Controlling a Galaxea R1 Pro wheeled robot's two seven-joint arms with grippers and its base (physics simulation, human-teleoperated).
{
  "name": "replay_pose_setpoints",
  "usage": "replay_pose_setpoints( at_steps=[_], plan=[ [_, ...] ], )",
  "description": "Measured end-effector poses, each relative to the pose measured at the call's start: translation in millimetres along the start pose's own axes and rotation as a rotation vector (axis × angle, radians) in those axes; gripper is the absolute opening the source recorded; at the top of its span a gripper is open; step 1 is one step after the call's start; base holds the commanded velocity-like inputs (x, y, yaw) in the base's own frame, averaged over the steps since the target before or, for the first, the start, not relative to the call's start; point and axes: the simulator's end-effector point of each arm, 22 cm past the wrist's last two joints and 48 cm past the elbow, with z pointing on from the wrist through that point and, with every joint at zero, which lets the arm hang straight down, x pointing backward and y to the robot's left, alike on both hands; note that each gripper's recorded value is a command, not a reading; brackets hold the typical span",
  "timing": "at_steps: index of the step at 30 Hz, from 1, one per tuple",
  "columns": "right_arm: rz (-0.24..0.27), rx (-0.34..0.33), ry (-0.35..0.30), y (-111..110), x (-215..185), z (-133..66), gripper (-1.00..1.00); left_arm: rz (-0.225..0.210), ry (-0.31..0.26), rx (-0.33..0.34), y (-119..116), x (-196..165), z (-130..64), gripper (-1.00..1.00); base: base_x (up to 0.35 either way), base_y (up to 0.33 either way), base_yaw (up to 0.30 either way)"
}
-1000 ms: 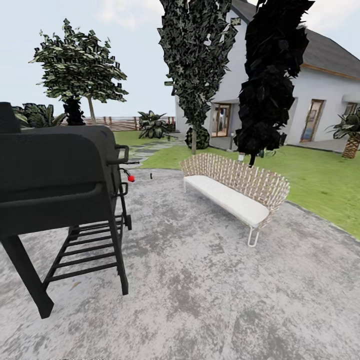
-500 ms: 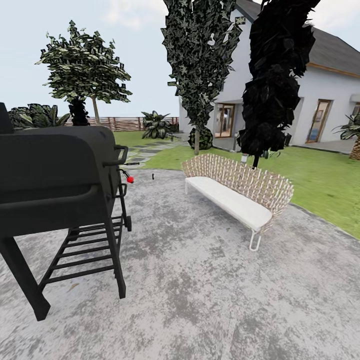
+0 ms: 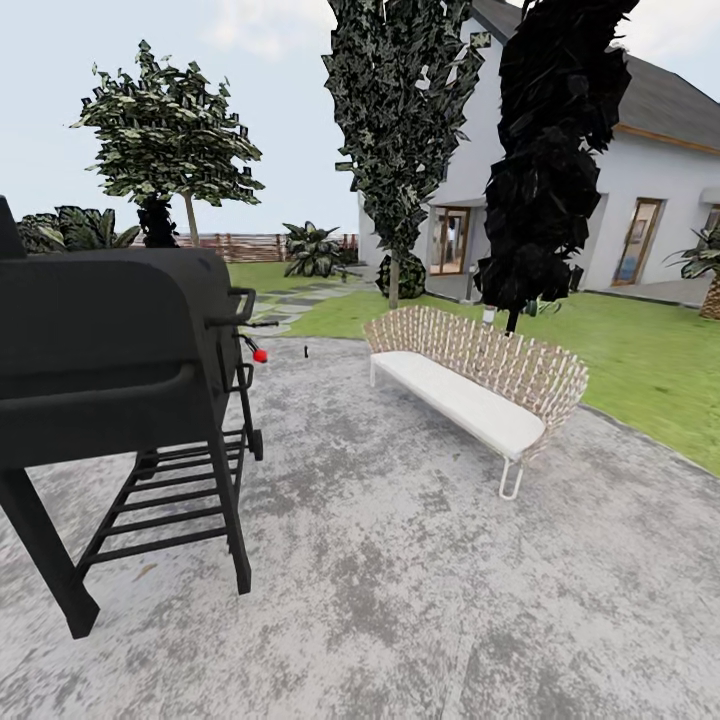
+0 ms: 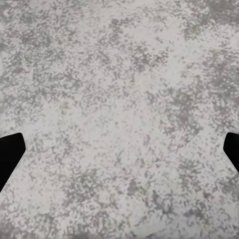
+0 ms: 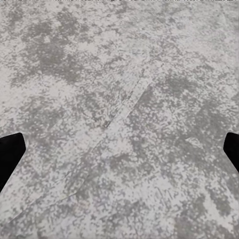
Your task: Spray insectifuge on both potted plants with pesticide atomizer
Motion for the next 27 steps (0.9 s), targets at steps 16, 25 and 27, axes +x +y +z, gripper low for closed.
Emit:
replay_pose_setpoints(
  at_steps=[16, 25, 27],
  plan=[
    [-0.001, 0.0, -0.023, 1, 13, 18.6, 1.0, -0.055, -0.052, -0.035, 13, 10, 20.3, 1.0, 0.0, 0.0, 0.0],
    [-0.002, -0.003, -0.02, 2, 28, 28.0, 1.0, -0.056, -0.053, -0.034, 11, 21, 32.5, 1.0, 0.0, 0.0, 0.0],
    [-0.002, -0.005, -0.019, 2, 31, 30.1, 1.0, -0.056, -0.053, -0.034, 11, 24, 35.2, 1.0, 0.0, 0.0, 0.0]
  ],
)
